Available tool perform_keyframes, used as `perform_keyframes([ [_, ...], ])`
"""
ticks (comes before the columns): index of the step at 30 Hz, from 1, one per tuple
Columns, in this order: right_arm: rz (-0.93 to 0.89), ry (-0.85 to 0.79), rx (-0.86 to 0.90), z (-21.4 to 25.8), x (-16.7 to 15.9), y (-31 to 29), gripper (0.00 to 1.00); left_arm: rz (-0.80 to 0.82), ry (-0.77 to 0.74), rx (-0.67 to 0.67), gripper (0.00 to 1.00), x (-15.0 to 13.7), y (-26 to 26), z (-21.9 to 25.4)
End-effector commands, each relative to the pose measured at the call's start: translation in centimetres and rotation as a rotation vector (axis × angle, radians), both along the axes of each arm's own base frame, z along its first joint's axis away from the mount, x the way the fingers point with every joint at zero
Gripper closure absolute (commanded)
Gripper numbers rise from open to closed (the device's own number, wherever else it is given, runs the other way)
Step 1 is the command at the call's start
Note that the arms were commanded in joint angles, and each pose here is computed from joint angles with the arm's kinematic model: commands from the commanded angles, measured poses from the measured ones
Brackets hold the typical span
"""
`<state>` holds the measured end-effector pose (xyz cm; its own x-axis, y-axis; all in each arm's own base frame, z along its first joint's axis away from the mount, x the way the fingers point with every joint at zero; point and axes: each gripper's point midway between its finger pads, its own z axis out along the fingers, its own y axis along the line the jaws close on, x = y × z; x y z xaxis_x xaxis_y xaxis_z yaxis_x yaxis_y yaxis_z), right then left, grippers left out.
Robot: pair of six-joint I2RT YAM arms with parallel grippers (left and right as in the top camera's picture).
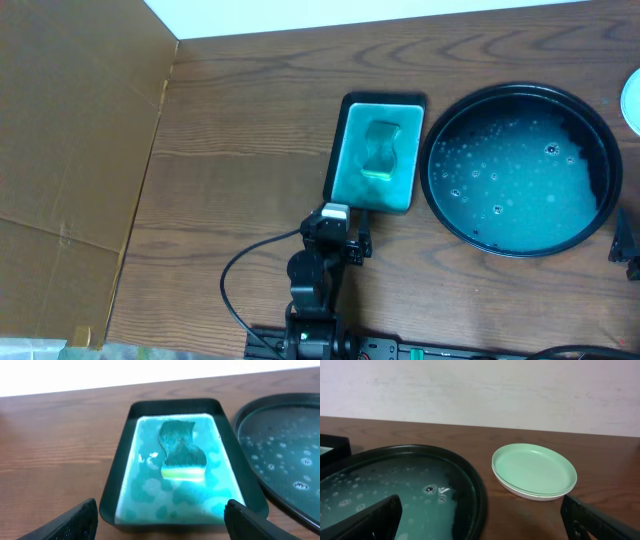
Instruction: Clean dirty plates on tray and stack at the side
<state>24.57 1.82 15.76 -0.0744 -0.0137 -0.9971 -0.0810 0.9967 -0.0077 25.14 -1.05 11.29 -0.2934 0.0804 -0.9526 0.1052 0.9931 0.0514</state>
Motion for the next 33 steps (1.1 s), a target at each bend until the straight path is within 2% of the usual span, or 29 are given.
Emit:
perform_keyframes([
  [1,0.002,-0.001,-0.011,-0.1,0.0,0.1,0.01,0.038,-0.048,-0.027,0.19,-0.2,0.5,0.2],
  [5,0.002,-0.001,-0.011,-0.1,0.0,0.1,0.01,0.178,-0.042,-0.147,0.19,-0.6,2.2,0.0],
  [16,0.002,-0.001,-0.011,-0.1,0.0,0.1,0.01,0.174,-0.15,-0.139,0.19,-0.8,2.3,2.4],
  [33,0.002,-0.001,-0.011,-0.1,0.0,0.1,0.01,0.151,-0.15,-0.094,0.19,-0.8,2.1,2.4],
])
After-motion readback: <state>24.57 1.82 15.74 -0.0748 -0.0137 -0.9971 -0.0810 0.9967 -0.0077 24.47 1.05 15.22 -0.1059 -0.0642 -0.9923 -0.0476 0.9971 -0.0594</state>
